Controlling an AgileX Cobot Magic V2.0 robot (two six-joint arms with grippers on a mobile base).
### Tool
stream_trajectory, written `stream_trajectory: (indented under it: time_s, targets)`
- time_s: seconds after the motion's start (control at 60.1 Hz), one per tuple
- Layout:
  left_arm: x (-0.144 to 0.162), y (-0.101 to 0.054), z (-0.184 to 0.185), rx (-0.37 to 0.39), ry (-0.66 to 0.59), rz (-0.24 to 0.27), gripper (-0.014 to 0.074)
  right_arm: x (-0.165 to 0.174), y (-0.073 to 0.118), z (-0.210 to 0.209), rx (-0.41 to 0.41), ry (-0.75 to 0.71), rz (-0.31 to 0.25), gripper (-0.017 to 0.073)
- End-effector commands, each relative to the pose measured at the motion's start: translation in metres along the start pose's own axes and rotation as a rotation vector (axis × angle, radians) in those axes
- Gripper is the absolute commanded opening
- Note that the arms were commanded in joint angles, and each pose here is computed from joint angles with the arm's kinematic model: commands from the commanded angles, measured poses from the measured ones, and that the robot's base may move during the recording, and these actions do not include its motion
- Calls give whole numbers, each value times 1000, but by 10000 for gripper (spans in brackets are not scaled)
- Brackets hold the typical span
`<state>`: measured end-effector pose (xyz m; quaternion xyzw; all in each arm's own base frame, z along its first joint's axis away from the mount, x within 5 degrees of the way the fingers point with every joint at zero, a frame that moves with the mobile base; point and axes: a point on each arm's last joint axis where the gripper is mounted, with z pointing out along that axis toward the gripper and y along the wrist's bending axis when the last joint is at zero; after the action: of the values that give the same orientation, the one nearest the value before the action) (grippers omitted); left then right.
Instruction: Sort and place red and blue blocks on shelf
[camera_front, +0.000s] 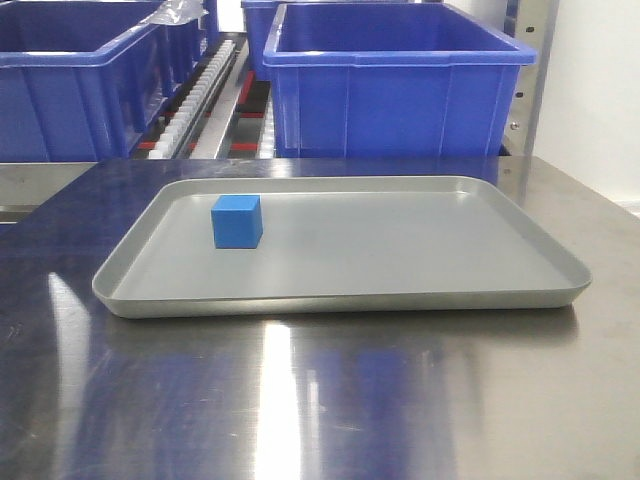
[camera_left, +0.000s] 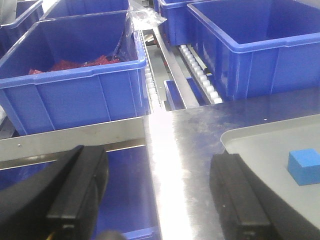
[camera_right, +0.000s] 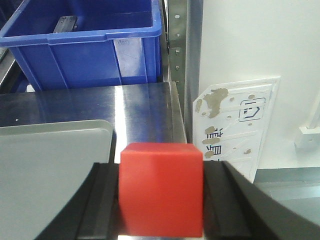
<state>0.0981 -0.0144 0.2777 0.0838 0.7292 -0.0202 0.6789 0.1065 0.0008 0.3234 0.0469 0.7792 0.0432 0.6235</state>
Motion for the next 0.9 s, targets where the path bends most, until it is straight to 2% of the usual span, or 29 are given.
stream_trajectory:
  time_s: [0.0, 0.133, 0.216, 0.283, 0.366, 0.432, 0.499, 0.582, 0.632, 0.665, 0.715, 0.732, 0.748, 0.765, 0.781, 0.815, 0.881]
  targets:
    - [-13, -1, -1, 16, -68, -3, 87, -17, 1, -3, -3, -119, -11, 59]
    - [-13, -1, -1, 16, -68, -3, 91, -17, 1, -3, -3, -119, -11, 59]
    - [-15, -2, -1, 26, -88, -3, 144, -17, 1, -3, -3, -119, -11, 59]
    - [-18, -3, -1, 38, -115, -3, 251, -17, 1, -3, -3, -119, -11, 59]
    - [-21, -4, -2, 54, -150, -7, 449, -17, 1, -3, -3, -119, -11, 59]
    - [-22, -5, -2, 61, -166, -36, 582, -17, 1, -3, -3, -119, -11, 59]
    - [-22, -4, -2, 60, -166, -58, 627, -17, 1, -3, -3, -119, -11, 59]
    - [-22, -4, -2, 59, -163, -64, 608, -17, 1, -3, -3, -119, -11, 59]
    - [-22, -4, -2, 57, -158, -64, 555, -17, 1, -3, -3, -119, -11, 59]
    - [-21, -4, -2, 53, -149, -64, 460, -17, 1, -3, -3, -119, -11, 59]
    - [-19, -3, -1, 43, -126, -65, 233, -17, 1, -3, -3, -119, -11, 59]
    - [-18, -3, -1, 38, -114, -65, 114, -17, 1, -3, -3, -119, -11, 59]
    - [-17, -2, -1, 35, -106, -65, 42, -17, 1, -3, -3, -119, -11, 59]
    - [-16, -2, -1, 29, -93, -55, 37, -17, 1, -3, -3, -119, -11, 59]
    - [-15, -2, -1, 27, -89, -48, 90, -17, 1, -3, -3, -119, -11, 59]
    - [-15, -1, -1, 23, -80, -48, 134, -17, 1, -3, -3, -119, -11, 59]
    - [-13, -1, -1, 18, -67, -48, 95, -17, 1, -3, -3, -119, -11, 59]
